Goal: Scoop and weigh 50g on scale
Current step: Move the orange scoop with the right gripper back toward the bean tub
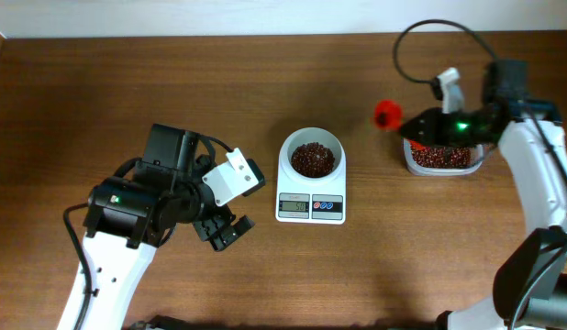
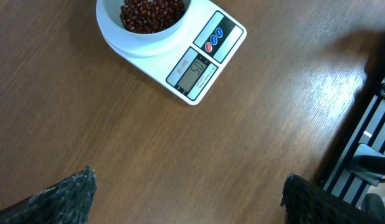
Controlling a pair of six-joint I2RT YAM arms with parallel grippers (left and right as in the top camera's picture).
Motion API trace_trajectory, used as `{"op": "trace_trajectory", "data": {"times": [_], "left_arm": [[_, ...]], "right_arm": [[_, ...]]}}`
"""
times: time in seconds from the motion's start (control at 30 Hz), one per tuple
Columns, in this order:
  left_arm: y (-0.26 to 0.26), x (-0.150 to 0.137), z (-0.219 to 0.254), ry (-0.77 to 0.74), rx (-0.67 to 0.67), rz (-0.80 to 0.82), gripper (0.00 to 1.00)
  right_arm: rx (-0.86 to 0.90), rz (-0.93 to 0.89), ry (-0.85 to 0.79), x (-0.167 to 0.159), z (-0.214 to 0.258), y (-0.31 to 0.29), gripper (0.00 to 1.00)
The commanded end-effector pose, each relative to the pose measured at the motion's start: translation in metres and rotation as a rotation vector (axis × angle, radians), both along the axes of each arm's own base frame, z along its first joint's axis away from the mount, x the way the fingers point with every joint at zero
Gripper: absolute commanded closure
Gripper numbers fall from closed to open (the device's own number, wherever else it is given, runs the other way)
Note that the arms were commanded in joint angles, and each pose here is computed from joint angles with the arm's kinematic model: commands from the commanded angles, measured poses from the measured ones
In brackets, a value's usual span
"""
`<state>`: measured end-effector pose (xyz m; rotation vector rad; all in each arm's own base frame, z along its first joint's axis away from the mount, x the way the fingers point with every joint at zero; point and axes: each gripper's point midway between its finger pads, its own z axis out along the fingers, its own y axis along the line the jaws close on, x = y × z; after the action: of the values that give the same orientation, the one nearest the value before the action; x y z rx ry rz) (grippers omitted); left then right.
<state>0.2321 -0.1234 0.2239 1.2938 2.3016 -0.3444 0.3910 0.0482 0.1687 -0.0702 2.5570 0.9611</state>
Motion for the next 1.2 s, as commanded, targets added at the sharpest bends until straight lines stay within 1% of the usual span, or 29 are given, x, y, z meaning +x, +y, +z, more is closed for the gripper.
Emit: {"op": "trace_trajectory", "data": {"times": [0.0,0.07,0.13,0.27,0.37,0.43,0.5,0.57,0.7,0.73,0.77,0.8,0.83,0.87,0.93,0.97,1.0,1.03,1.07,1.1,1.17], "left_arm": [[-0.001,0.002,0.007,-0.023,-0.013,-0.014,0.01],[-0.001,0.002,0.007,-0.023,-0.013,-0.014,0.01],[-0.001,0.002,0.007,-0.023,-0.013,-0.014,0.01],[-0.001,0.002,0.007,-0.023,-0.013,-0.014,0.01],[-0.001,0.002,0.007,-0.023,-0.013,-0.014,0.01],[-0.001,0.002,0.007,-0.023,-0.013,-0.014,0.01],[-0.001,0.002,0.007,-0.023,-0.013,-0.014,0.01],[-0.001,0.002,0.007,-0.023,-0.013,-0.014,0.01],[-0.001,0.002,0.007,-0.023,-0.013,-0.014,0.01],[-0.001,0.002,0.007,-0.023,-0.013,-0.014,0.01],[-0.001,0.002,0.007,-0.023,-0.013,-0.014,0.01],[-0.001,0.002,0.007,-0.023,-0.013,-0.014,0.01],[-0.001,0.002,0.007,-0.023,-0.013,-0.014,0.01],[-0.001,0.002,0.007,-0.023,-0.013,-0.014,0.01],[-0.001,0.002,0.007,-0.023,-0.013,-0.014,0.01],[-0.001,0.002,0.007,-0.023,-0.013,-0.014,0.01],[-0.001,0.002,0.007,-0.023,-0.013,-0.014,0.01],[-0.001,0.002,0.007,-0.023,-0.013,-0.014,0.01],[-0.001,0.002,0.007,-0.023,-0.013,-0.014,0.01],[-0.001,0.002,0.007,-0.023,-0.013,-0.014,0.01],[-0.001,0.002,0.007,-0.023,-0.013,-0.014,0.01]], "right_arm": [[-0.001,-0.077,-0.034,-0.001,0.013,-0.039,0.96],[-0.031,-0.153,0.008,-0.011,0.006,-0.072,0.96],[-0.105,-0.223,0.086,-0.024,-0.007,-0.098,0.96],[-0.293,-0.274,0.144,-0.033,-0.021,-0.125,0.96],[-0.478,-0.307,0.134,-0.030,-0.007,-0.130,0.96],[-0.579,-0.271,0.121,-0.027,-0.004,-0.119,0.96],[-0.728,-0.274,0.136,-0.027,-0.006,-0.114,0.96],[-0.854,-0.238,0.122,-0.025,-0.004,-0.105,0.96],[-1.093,-0.299,0.157,-0.037,0.005,-0.113,0.96],[-1.118,-0.323,0.165,-0.040,0.009,-0.116,0.96],[-1.105,-0.354,0.174,-0.041,0.012,-0.116,0.96],[-1.047,-0.392,0.173,-0.040,0.017,-0.110,0.96],[-0.934,-0.357,0.163,-0.038,0.022,-0.091,0.96],[-0.793,-0.292,0.182,-0.048,0.032,-0.066,0.96],[-0.590,-0.185,0.265,-0.091,0.053,-0.027,0.96],[-0.522,-0.159,0.285,-0.104,0.059,-0.015,0.96],[-0.448,-0.135,0.332,-0.128,0.068,-0.003,0.96],[-0.437,-0.133,0.384,-0.150,0.071,-0.001,0.96],[-0.428,-0.167,0.423,-0.169,0.074,-0.002,0.96],[-0.409,-0.230,0.433,-0.179,0.074,-0.002,0.96],[-0.347,-0.369,0.382,-0.172,0.062,-0.002,0.96]]}}
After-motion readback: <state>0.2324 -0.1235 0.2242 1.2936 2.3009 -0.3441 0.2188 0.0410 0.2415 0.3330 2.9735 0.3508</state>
